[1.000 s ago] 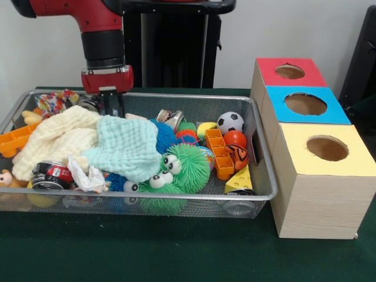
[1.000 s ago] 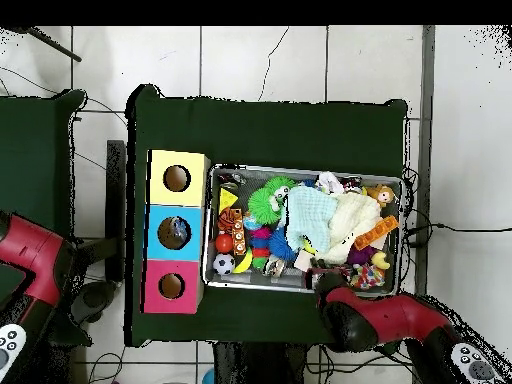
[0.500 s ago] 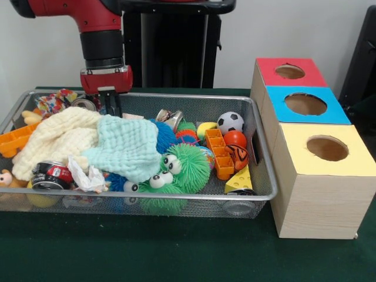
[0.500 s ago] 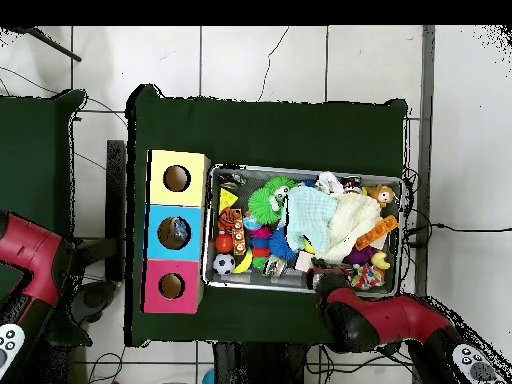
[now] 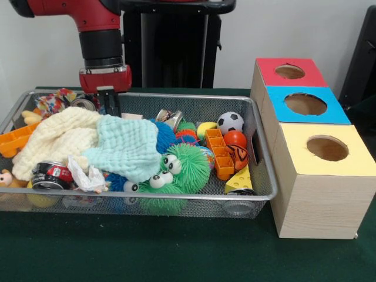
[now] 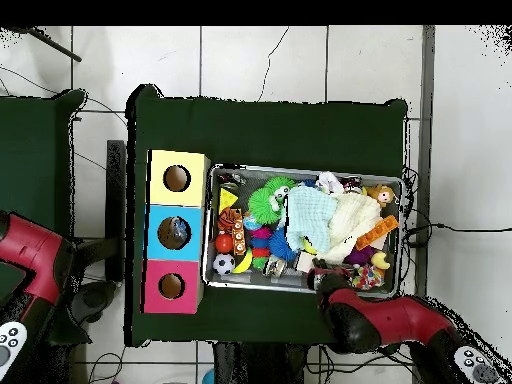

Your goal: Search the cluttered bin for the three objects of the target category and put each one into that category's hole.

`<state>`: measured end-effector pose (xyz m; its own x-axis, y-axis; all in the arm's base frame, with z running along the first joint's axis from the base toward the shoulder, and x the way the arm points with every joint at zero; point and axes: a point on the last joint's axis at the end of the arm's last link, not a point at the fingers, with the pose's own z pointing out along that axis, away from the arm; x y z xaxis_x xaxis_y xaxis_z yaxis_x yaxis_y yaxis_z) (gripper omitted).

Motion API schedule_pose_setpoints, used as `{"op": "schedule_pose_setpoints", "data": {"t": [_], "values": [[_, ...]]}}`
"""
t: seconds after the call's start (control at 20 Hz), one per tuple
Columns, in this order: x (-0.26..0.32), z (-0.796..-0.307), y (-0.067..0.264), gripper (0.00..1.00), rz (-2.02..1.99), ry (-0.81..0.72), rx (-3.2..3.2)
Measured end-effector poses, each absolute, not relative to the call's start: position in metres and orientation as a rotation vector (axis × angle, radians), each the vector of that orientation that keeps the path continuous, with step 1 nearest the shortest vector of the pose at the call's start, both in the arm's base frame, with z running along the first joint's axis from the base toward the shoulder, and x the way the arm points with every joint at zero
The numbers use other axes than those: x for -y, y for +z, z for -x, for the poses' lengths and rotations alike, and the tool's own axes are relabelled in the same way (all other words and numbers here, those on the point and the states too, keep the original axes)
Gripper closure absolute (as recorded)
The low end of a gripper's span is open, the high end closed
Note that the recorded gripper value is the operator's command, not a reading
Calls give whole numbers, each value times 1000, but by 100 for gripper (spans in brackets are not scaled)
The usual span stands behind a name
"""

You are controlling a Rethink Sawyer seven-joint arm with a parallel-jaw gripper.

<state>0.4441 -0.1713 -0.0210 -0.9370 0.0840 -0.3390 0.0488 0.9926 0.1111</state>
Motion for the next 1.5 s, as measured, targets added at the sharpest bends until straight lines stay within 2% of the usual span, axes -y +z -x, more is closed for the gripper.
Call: {"op": "schedule_pose_setpoints", "data": {"t": [0.45, 0.8, 1.15, 1.2, 1.5], "values": [[193, -427, -7, 100, -236, 119, -2890], [190, -404, 5, 100, -259, 115, -2990], [186, -404, 9, 100, -244, 117, -2990], [183, -405, 8, 0, -238, 124, -2991], [169, -409, 4, 0, -201, 146, -2993]]}}
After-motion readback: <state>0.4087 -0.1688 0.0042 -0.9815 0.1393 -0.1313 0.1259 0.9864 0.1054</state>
